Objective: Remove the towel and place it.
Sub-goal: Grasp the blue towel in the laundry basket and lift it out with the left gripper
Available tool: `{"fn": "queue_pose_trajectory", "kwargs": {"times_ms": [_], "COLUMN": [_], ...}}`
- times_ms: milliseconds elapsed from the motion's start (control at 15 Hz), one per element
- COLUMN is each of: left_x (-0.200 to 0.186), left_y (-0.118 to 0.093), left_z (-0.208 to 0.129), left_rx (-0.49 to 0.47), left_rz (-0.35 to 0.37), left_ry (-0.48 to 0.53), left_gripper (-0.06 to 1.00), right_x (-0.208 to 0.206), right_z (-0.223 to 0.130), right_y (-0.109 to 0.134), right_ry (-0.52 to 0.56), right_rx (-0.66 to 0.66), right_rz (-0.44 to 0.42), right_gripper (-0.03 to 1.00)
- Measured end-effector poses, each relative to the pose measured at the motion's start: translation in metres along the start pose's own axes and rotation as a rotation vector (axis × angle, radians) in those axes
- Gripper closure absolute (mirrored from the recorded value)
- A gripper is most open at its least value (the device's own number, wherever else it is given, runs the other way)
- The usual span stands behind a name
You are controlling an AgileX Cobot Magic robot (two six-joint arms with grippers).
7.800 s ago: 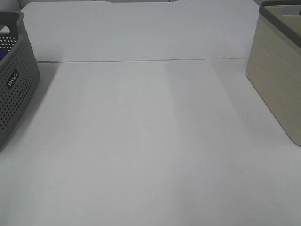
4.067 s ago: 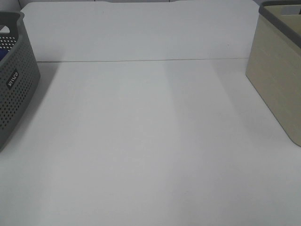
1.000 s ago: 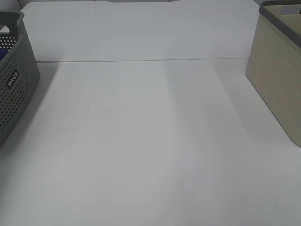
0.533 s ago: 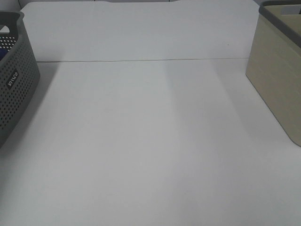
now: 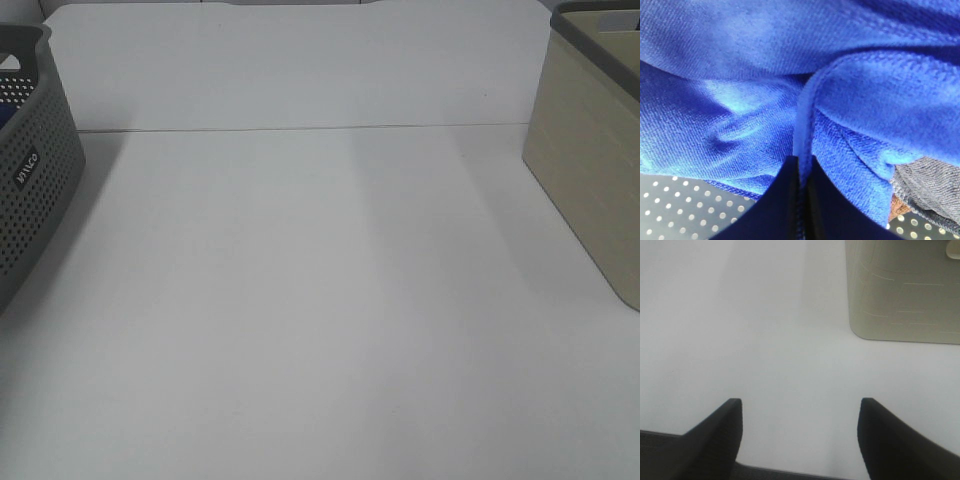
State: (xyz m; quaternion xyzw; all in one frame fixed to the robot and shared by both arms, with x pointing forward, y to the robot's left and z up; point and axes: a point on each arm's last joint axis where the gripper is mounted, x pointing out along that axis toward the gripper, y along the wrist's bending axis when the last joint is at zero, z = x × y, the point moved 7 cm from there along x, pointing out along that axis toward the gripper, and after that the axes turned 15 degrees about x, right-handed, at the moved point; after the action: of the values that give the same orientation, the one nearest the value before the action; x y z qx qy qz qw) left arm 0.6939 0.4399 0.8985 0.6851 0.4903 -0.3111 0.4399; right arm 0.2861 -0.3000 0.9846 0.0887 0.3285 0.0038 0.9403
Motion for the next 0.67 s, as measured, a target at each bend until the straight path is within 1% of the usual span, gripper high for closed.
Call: {"fn": "queue_pose_trajectory", "kwargs": {"times_ms": [133, 200, 333, 467, 533, 667], "left_x": [0.0, -0.001, -0.017, -0.052, -0.081, -0.121], "left_y": [0.0, 0.0, 0.005, 0.012, 0.018, 0.024], "left_z": [0.0, 0.0, -0.007, -0.017, -0.022, -0.03], "left_rx": [-0.011, -0.039, -0.099, -0.135, -0.178, -0.222], "left_rz": [0.0, 0.002, 0.034, 0.09, 0.149, 0.235], "left_ry": [0.0, 0.001, 0.01, 0.028, 0.018, 0.011], "left_gripper": [0.94, 0.94, 0.94, 0.94, 0.94, 0.94], "right_x": [0.0, 0.0, 0.0, 0.0, 0.0, 0.0], "right_z": [0.0, 0.0, 0.0, 0.0, 0.0, 0.0], "right_y": [0.0, 0.0, 0.0, 0.0, 0.0, 0.0], "right_ry": [0.0, 0.0, 0.0, 0.0, 0.0, 0.0], "right_rx": [0.0, 0.0, 0.0, 0.0, 0.0, 0.0], "right_rz": [0.0, 0.0, 0.0, 0.0, 0.0, 0.0], "right_gripper": [0.31, 0.31, 0.31, 0.31, 0.31, 0.31]}}
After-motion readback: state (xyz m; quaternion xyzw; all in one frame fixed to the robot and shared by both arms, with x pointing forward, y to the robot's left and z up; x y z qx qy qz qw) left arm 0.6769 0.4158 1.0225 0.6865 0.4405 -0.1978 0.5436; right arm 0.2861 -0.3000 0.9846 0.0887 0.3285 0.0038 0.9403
